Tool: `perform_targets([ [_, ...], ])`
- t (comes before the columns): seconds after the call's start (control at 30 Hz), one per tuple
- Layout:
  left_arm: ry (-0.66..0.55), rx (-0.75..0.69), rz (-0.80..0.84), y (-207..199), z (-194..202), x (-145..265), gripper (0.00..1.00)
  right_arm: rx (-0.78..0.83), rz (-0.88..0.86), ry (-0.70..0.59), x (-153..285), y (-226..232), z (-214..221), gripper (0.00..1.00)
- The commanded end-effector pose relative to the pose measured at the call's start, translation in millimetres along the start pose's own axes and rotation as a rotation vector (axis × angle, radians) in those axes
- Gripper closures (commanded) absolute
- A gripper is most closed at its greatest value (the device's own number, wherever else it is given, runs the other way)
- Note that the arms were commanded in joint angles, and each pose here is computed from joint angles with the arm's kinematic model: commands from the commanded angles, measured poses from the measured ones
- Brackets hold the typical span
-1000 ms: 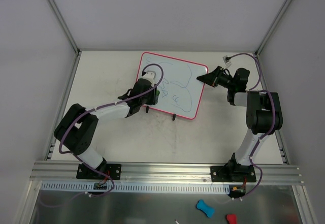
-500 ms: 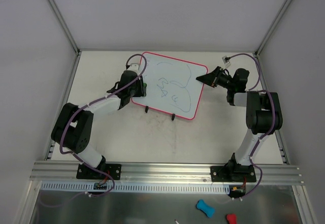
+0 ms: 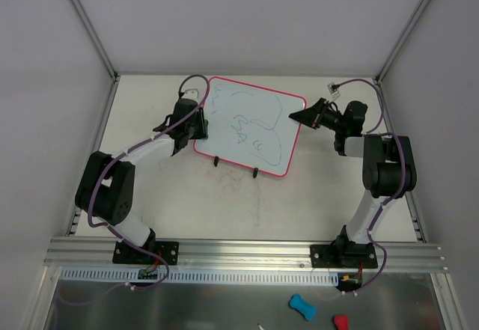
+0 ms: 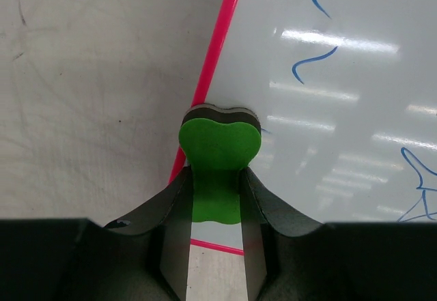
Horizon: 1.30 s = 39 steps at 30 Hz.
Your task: Erase the whiteboard
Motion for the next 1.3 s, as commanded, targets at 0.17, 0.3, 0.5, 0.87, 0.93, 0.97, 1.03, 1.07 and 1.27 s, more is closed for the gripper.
perform_targets([
  [0.17,-0.024,0.005,0.052,-7.0,-31.6,-1.7,1.00,0.081,-0.028,-0.006,-1.1,11.4,-3.6,1.00],
  [0.3,-0.015,-0.002,0.097,-14.7,-32.7,-5.1,1.00,0.081,-0.029,-0.005,-1.0,12.1,-3.6,1.00],
  [0.5,-0.001,-0.043,0.114,-28.8,-25.0,-5.4,1.00,0.082,-0.031,-0.005,-0.8,13.3,-3.8,1.00],
  [0.87,-0.031,-0.206,0.175,-89.5,-15.9,9.5,1.00,0.083,-0.033,-0.005,-0.7,14.0,-4.1,1.00],
  [0.93,-0.030,-0.225,0.195,-95.9,-13.8,11.4,1.00,0.083,-0.033,-0.006,-0.4,14.2,-3.6,1.00],
  [0.97,-0.032,-0.238,0.199,-97.1,-14.2,11.5,1.00,0.084,-0.035,-0.006,-0.7,14.3,-4.0,1.00],
  [1.03,-0.023,-0.253,0.206,-99.4,-10.7,9.9,1.00,0.082,-0.035,-0.007,-0.8,14.1,-4.0,1.00],
  [1.07,-0.019,-0.255,0.204,-99.3,-9.0,9.4,1.00,0.081,-0.035,-0.007,-0.8,13.8,-3.9,1.00],
  [1.27,0.017,-0.177,0.141,-82.4,0.9,3.1,1.00,0.078,-0.034,-0.008,-0.8,13.1,-3.5,1.00],
])
Point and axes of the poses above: each gripper's point midway between its finger pads, its own x axis back along the fingers, its own y axis along the line the jaws close on, z = x × y, the point moved 8 cm from there along x, back along the fingers, and after that the axes turned 10 degrees about -x, right-handed, at the moved point
